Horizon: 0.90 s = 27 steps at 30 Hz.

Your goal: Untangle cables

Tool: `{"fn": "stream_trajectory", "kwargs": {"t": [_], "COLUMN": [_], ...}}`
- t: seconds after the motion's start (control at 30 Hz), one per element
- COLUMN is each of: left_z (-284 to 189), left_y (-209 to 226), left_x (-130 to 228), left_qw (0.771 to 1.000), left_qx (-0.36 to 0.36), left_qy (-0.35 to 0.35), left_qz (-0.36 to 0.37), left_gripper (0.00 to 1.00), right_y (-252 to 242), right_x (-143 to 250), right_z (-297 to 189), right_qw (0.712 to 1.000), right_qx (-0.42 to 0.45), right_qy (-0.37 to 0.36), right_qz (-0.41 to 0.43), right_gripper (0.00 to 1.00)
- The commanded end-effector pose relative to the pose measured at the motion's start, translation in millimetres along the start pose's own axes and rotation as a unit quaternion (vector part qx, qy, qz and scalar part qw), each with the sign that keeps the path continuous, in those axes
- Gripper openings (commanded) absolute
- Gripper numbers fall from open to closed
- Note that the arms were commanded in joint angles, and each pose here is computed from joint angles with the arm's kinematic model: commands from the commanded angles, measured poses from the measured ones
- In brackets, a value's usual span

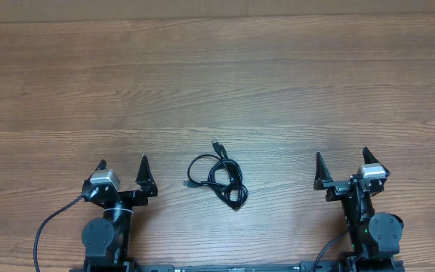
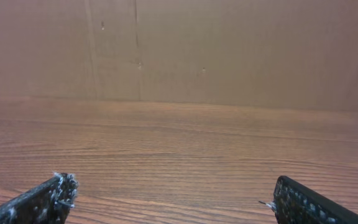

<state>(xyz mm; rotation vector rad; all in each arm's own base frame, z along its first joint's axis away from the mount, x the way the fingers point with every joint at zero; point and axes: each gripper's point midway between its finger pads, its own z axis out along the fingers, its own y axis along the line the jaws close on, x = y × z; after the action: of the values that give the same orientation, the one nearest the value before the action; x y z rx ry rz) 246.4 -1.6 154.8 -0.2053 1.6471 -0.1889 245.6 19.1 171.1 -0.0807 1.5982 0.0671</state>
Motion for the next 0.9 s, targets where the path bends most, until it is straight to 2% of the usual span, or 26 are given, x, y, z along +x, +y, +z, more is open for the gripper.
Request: {"fn": "stream_trajectory", "kwargs": {"t": [0.0, 0.7, 0.87], "left_z": [-0.5, -0.4, -7.2], "left_y": [0.0, -3.2, -3.9], "left_x": [-1.5, 1.7, -3.1], "left_qw": [0.999, 0.998, 0.997], "left_qx": [-0.001, 0.007, 0.001], "left_qy": [-0.005, 0.015, 0.039], "left_qz": [0.036, 0.062, 0.073], "left_gripper": [1.0, 1.0, 1.0], "right_y": [-2.9, -2.9, -2.9], "right_x": [1.3, 1.3, 1.3], "right_z": [0.0, 0.0, 0.0], "right_qw": [1.0, 1.0, 1.0], "right_qx": [0.008, 0.008, 0.008], "right_qy": [-0.003, -0.003, -0.003], "right_qz": [0.002, 0.002, 0.002], "right_gripper": [1.0, 1.0, 1.0]}}
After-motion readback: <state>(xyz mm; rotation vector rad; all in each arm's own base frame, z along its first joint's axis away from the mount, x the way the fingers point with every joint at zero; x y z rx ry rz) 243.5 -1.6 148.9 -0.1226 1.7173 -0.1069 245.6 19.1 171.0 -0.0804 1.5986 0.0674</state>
